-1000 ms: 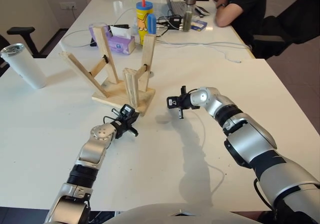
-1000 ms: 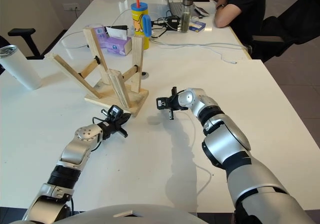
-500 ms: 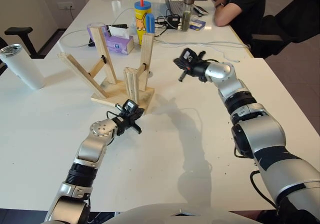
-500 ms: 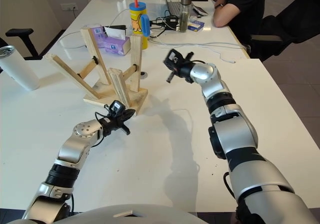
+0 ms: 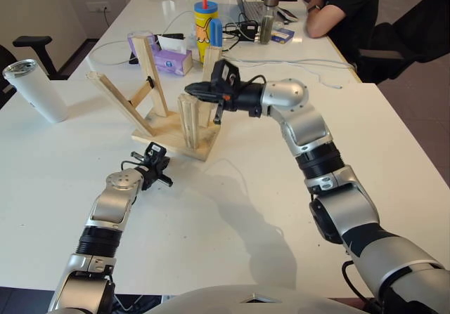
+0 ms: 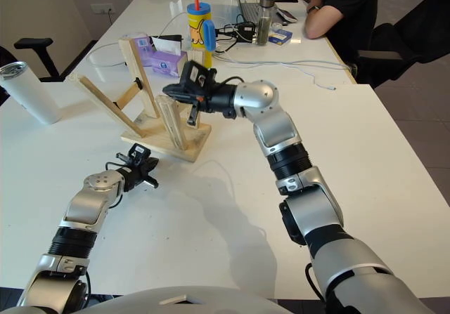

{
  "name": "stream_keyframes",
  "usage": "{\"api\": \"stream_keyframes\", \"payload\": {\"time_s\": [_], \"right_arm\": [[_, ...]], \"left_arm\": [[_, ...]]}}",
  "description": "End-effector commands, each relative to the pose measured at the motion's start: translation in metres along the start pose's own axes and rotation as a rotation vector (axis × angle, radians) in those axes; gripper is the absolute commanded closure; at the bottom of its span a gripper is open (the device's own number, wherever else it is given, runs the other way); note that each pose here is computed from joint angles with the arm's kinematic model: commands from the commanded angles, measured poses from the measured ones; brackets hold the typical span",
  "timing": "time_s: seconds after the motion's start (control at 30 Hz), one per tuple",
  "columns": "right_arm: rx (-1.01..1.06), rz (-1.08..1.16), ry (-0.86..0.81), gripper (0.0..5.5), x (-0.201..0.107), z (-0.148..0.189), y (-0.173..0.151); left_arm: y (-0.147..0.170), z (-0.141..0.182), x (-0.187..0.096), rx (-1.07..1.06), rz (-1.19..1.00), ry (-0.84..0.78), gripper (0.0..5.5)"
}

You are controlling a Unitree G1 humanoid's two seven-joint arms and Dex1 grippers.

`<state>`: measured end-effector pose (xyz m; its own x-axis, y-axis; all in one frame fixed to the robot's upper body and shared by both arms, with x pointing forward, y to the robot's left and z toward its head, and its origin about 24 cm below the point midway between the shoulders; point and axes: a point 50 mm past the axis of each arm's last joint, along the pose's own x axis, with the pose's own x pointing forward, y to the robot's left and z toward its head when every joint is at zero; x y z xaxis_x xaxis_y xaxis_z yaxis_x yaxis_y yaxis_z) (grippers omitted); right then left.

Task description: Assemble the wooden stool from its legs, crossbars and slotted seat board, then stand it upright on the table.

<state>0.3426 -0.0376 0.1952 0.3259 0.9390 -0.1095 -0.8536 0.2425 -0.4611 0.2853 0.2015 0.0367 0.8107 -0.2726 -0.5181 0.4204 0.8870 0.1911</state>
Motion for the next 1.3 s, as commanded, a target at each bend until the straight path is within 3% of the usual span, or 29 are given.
{"api": "stream_keyframes", "payload": {"time_s": [0.03,0.3,0.6,0.87,1.03,1.1,1.2,1.3], "right_arm": [[-0.005,0.028,-0.024,5.50,0.009,0.012,0.014],[-0.002,0.048,-0.071,5.50,0.008,0.030,0.021],[-0.027,0.097,0.049,5.50,0.027,0.026,0.048],[0.001,0.047,-0.070,5.50,0.029,0.053,0.043],[0.014,-0.193,-0.403,5.50,0.005,0.124,0.010],[0.084,-0.360,-0.517,5.50,-0.017,0.146,-0.017],[0.179,-0.573,-0.594,5.50,-0.050,0.153,-0.055],[0.211,-0.856,-0.503,5.50,-0.084,0.128,-0.093]], "left_arm": [[0.007,-0.003,0.002,-0.007,0.040,0.019,5.48],[0.005,0.002,0.011,-0.003,0.045,0.003,5.48],[0.005,0.019,0.035,0.060,-0.001,-0.048,5.48],[0.008,0.039,0.045,0.100,0.006,-0.124,5.48],[0.013,0.031,0.041,0.095,0.031,-0.119,5.48],[0.014,0.026,0.038,0.091,0.036,-0.110,5.48],[0.015,0.023,0.035,0.084,0.038,-0.105,5.48],[0.016,0.015,0.028,0.080,0.045,-0.089,5.48]]}}
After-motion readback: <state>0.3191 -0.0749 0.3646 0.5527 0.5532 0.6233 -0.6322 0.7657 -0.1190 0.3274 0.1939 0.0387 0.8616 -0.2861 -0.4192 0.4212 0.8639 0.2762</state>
